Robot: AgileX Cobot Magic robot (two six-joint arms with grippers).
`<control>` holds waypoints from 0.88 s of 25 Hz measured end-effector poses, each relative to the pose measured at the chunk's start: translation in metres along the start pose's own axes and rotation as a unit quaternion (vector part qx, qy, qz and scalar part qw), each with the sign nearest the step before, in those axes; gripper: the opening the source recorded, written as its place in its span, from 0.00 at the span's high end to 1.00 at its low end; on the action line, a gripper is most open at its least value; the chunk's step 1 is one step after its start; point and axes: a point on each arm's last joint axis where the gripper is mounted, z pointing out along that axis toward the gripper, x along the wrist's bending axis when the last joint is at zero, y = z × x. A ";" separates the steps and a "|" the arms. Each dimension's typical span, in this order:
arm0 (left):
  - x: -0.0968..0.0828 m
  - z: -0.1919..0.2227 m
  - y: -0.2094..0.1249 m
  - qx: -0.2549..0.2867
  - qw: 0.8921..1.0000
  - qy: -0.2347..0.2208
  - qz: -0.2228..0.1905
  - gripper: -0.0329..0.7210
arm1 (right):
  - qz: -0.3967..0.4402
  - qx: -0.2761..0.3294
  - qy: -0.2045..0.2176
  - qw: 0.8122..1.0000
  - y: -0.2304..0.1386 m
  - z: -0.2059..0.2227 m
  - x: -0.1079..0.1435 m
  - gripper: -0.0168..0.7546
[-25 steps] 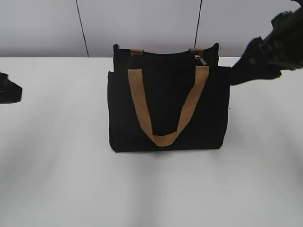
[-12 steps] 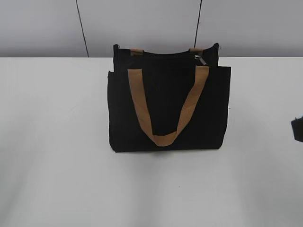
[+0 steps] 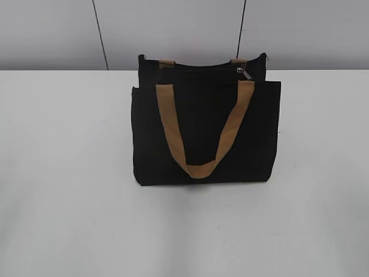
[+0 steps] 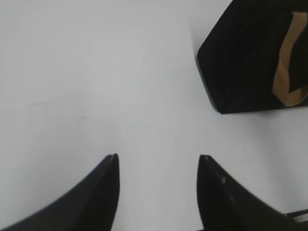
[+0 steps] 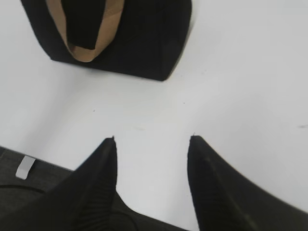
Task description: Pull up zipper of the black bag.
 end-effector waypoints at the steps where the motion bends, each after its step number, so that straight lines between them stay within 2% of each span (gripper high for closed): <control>1: 0.000 -0.004 -0.002 -0.009 1.000 -0.006 0.000 0.43 | 0.009 -0.009 -0.011 1.000 -0.004 -0.006 -0.001 0.49; 4: -0.002 -0.012 -0.008 -0.019 0.999 -0.028 0.014 0.43 | 0.018 -0.020 -0.034 0.999 -0.017 -0.019 -0.002 0.50; 7: -0.002 -0.014 -0.019 0.003 0.999 -0.037 0.019 0.43 | 0.015 -0.010 -0.050 0.999 -0.029 -0.026 -0.003 0.50; 14: -0.003 -0.014 -0.025 0.013 0.998 -0.047 0.028 0.43 | 0.005 -0.021 -0.069 0.997 -0.036 -0.030 -0.005 0.50; 22: -0.004 -0.014 -0.025 0.013 0.998 -0.049 0.029 0.43 | -0.011 -0.020 -0.072 0.997 -0.036 -0.030 -0.006 0.50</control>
